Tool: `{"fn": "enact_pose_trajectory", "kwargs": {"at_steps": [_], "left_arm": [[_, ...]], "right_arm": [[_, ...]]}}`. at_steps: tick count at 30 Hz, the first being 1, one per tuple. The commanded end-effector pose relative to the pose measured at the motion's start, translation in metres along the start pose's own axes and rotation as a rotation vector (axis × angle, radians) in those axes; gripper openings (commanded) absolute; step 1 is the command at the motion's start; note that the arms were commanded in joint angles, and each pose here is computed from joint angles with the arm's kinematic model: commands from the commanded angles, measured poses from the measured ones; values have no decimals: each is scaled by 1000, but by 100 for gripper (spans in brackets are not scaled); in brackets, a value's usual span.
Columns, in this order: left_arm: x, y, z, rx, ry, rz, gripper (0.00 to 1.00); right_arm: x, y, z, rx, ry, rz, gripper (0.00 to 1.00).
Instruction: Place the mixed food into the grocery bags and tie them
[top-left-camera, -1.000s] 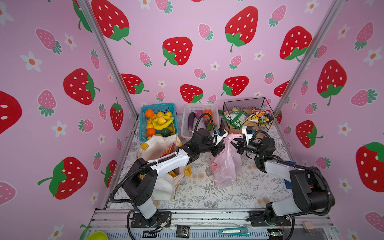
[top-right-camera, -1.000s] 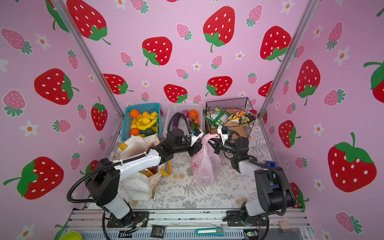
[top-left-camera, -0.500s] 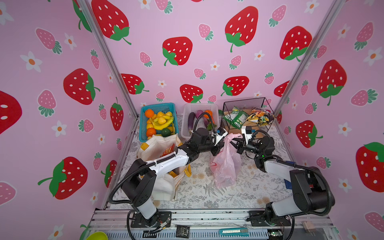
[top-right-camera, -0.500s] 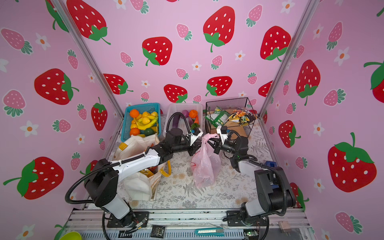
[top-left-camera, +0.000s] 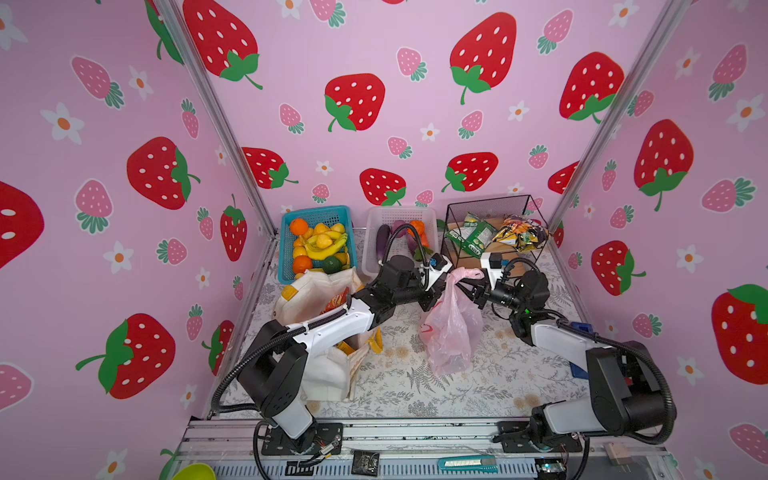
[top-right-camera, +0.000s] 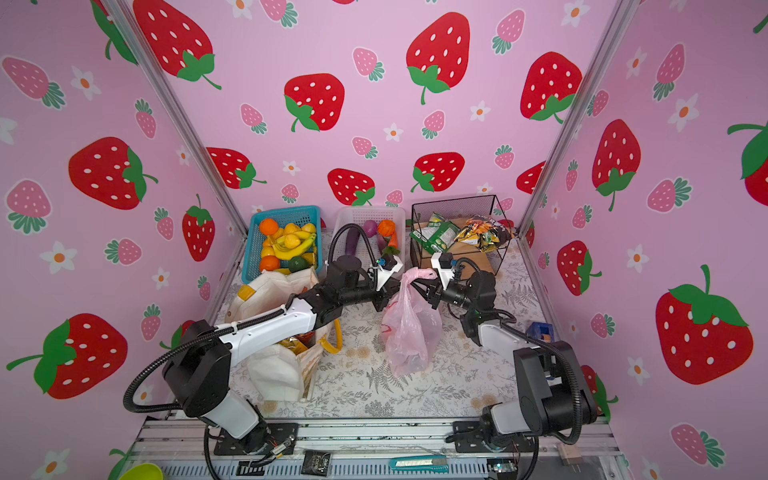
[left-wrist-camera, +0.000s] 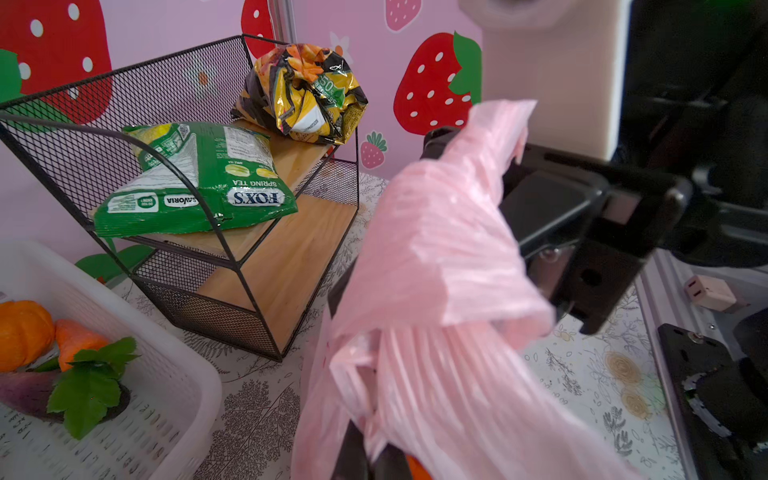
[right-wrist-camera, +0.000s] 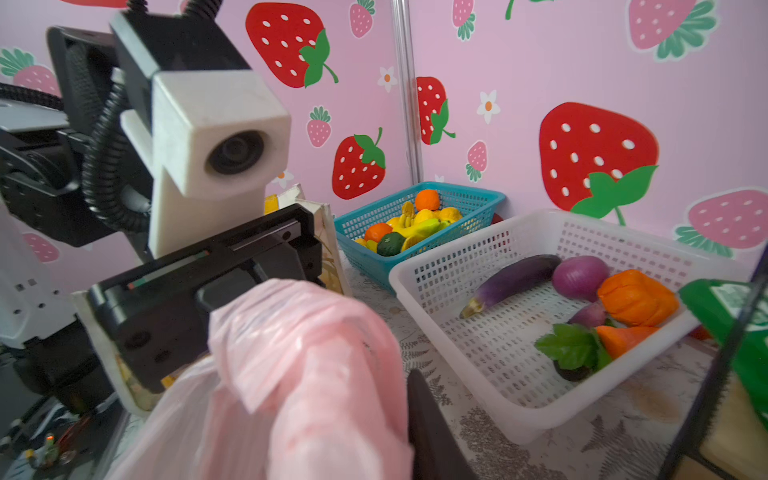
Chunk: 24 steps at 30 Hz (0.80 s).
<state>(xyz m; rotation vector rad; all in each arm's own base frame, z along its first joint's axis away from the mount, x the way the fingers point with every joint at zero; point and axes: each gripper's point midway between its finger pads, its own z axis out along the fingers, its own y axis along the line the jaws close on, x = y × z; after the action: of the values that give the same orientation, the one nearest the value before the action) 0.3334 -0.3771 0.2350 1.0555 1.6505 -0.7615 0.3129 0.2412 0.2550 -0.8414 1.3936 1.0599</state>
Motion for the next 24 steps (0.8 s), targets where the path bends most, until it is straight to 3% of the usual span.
{"fn": "enact_pose_trajectory", "kwargs": {"at_steps": [1, 8, 13, 16, 18, 24], "left_arm": [[-10, -2, -10, 7, -30, 14, 0], [-10, -6, -10, 26, -24, 12, 0], [-11, -8, -9, 45, -21, 9, 0], [-11, -8, -8, 51, -20, 7, 0], [-10, -9, -7, 54, -18, 5, 0], [-12, -12, -3, 86, -8, 11, 0]], "right_arm": [[-5, -10, -12, 116, -2, -46, 44], [-4, -21, -58, 321, -9, -20, 55], [-18, -10, -72, 358, -33, -46, 56], [-30, -4, -71, 341, -43, -71, 52], [-32, -4, -67, 319, -38, -62, 43], [-28, -15, -59, 332, -23, -29, 40]]}}
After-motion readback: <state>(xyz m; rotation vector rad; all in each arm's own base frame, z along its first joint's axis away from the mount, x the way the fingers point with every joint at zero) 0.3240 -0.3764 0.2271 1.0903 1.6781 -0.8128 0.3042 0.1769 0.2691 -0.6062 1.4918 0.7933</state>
